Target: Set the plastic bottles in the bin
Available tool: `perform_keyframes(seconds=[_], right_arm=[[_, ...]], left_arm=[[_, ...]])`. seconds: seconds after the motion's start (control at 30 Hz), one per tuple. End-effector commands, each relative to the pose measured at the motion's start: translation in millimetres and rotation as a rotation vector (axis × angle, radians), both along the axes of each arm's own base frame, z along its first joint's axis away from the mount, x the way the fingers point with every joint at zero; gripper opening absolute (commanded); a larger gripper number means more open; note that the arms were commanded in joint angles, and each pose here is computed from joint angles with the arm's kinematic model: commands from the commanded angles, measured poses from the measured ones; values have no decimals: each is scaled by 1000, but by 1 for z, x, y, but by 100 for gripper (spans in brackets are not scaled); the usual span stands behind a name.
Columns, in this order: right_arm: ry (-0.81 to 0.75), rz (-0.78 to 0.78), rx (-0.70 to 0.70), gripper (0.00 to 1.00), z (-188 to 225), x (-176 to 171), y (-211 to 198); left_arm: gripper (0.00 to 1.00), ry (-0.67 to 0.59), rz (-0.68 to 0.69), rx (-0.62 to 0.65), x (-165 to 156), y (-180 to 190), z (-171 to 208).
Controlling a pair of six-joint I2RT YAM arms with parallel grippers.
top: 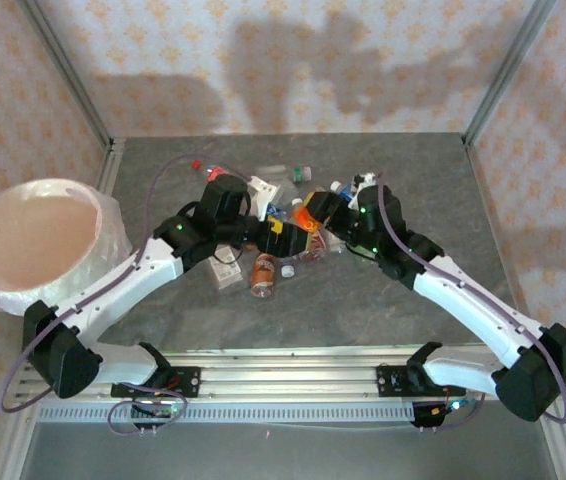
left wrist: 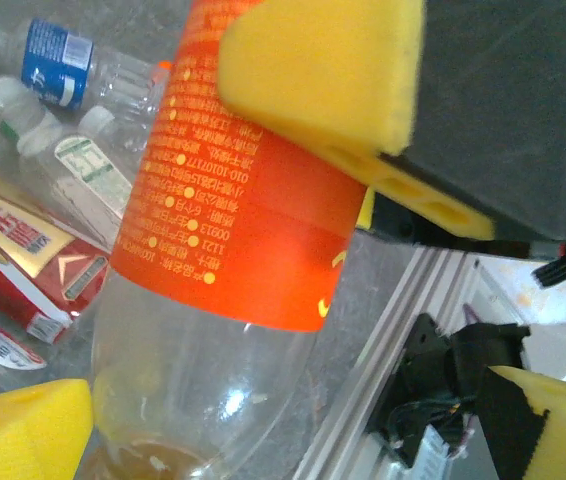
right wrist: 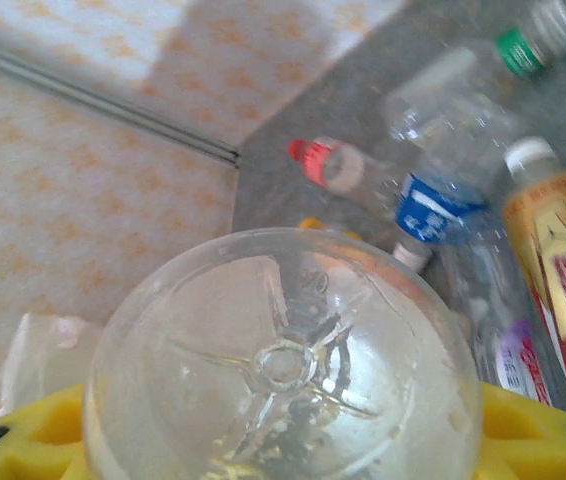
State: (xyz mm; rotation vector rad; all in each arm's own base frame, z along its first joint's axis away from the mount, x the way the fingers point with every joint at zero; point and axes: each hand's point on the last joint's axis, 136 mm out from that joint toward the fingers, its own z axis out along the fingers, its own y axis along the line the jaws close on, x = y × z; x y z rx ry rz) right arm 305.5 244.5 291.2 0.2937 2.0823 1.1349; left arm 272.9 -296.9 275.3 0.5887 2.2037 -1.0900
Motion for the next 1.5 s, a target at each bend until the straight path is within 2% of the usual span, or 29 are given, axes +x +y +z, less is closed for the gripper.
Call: perform_keyframes(seconds=[0.0,0.13,0.17,0.2,0.27,0.37,0.43,0.5,0.6,0.67,0.93,1.03,1.13,1.23,1.33,1.47], right_arm=[[-163,142,55,49,47,-7,22],[-200,217,104,49,65,-9,37],[-215,239,129,49,74,-12,40],[-206,261,149,49,73,-11,46],[-220,284,178,49,82,-14,49],[-228,284,163,50,87,-17,46],[-228,279,165,50,88,-17,46],[-231,295,186,50,90,-19,48],[-221,330,231,51,92,-19,56],[-218,356,254,51,94,-18,62],[-214,360,267,53,95,-12,68],[-201,343,262,58,91,-9,67],[-190,322,256,68,88,-6,66],[-201,292,239,83,90,-3,61],[-261,253,222,91,98,-1,53],[-311,118,160,99,100,7,29]], left_arm=[[100,-39,-166,35,-15,-8,4],[97,-59,-267,-50,-22,-19,27],[94,-73,-264,-53,-20,-18,31],[91,-91,-230,-40,-13,-14,32],[91,-108,-127,-29,5,1,31],[96,-91,72,-27,40,36,25],[97,-103,125,-15,46,48,24],[96,-118,86,-44,39,44,29],[92,-79,-114,-168,12,22,44],[89,-55,-181,-200,2,16,46],[63,-75,-174,-158,0,21,42],[57,-99,-69,-99,15,31,35],[54,-121,42,-41,29,43,29],[53,-143,154,18,40,59,24],[51,-168,237,67,46,73,21],[49,-196,428,187,59,109,13]])
